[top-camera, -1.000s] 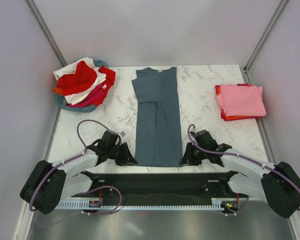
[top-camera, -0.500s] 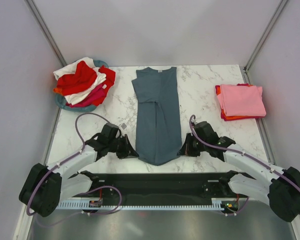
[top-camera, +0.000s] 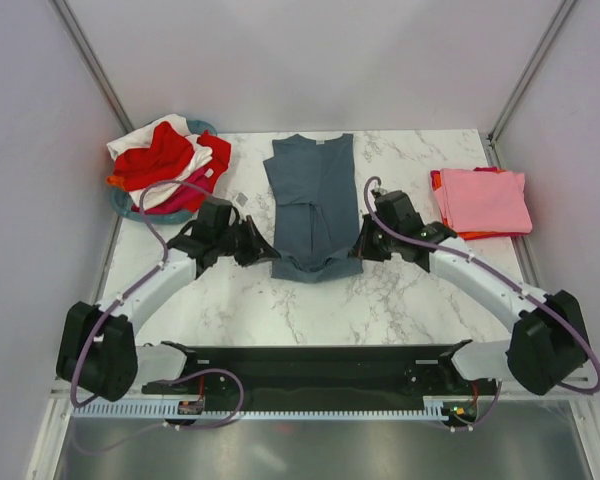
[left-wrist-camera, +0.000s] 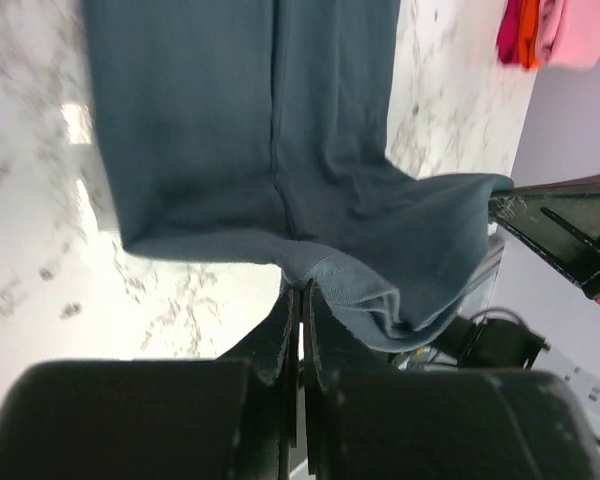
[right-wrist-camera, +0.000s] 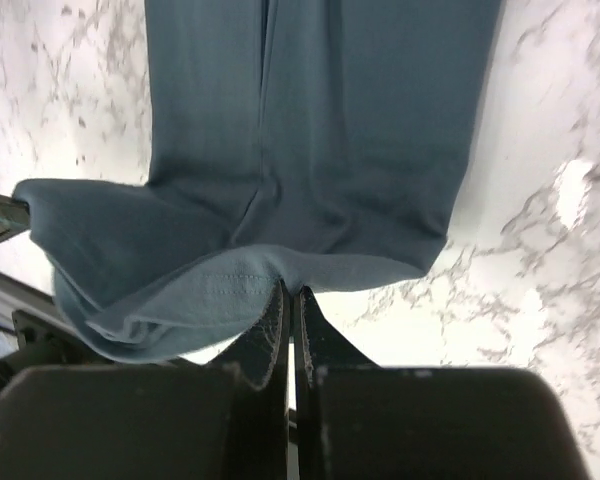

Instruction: Fold and stack the t-shirts

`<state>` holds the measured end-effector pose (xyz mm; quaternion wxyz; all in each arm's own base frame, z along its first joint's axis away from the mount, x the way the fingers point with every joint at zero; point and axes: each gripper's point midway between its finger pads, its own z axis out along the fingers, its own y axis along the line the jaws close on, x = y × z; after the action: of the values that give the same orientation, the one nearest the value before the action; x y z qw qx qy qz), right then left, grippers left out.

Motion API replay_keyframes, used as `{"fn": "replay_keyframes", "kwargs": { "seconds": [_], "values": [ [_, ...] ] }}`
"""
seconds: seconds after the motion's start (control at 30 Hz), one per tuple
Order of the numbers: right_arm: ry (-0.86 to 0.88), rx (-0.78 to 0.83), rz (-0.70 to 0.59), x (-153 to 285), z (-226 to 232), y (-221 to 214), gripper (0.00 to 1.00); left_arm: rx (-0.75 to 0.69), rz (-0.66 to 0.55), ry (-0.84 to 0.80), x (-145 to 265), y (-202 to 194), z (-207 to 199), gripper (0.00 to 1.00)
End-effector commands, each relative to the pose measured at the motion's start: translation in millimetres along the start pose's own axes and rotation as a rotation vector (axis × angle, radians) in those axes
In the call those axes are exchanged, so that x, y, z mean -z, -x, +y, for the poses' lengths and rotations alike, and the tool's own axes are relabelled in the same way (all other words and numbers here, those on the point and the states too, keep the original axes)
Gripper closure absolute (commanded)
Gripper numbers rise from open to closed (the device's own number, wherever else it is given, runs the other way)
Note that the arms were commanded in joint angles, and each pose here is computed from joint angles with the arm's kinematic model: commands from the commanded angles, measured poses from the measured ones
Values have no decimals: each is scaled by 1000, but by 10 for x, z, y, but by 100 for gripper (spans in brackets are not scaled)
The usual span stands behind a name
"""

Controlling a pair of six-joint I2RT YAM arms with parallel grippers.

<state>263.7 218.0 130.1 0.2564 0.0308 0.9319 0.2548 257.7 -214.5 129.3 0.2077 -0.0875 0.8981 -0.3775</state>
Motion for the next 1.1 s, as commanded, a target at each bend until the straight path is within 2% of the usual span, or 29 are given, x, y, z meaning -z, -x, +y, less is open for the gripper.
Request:
{"fn": "replay_keyframes", "kwargs": {
  "seconds": [0.0,0.13,0.27,0.33,0.53,1.07],
  "values": [
    [-38,14,-99,-14,-20,510,100,-34,-110,19,-4,482,-25,98],
    [-68,-20,-110,-156,-154,802,100,-21,-183,24,-83,882,-67,98],
    [-94,-46,-97,-386,-314,1010,100,3,-205,43,-252,1136,8,98],
    [-87,-56,-103,-445,-331,1146,100,36,-188,67,-394,1196,134,98],
    [-86,-89,-60,-767,-464,1293,100,59,-182,65,-661,1455,170,98],
    [-55,-127,-47,-1199,-582,1689,100,73,-219,101,-895,1910,263,98]
  ]
}}
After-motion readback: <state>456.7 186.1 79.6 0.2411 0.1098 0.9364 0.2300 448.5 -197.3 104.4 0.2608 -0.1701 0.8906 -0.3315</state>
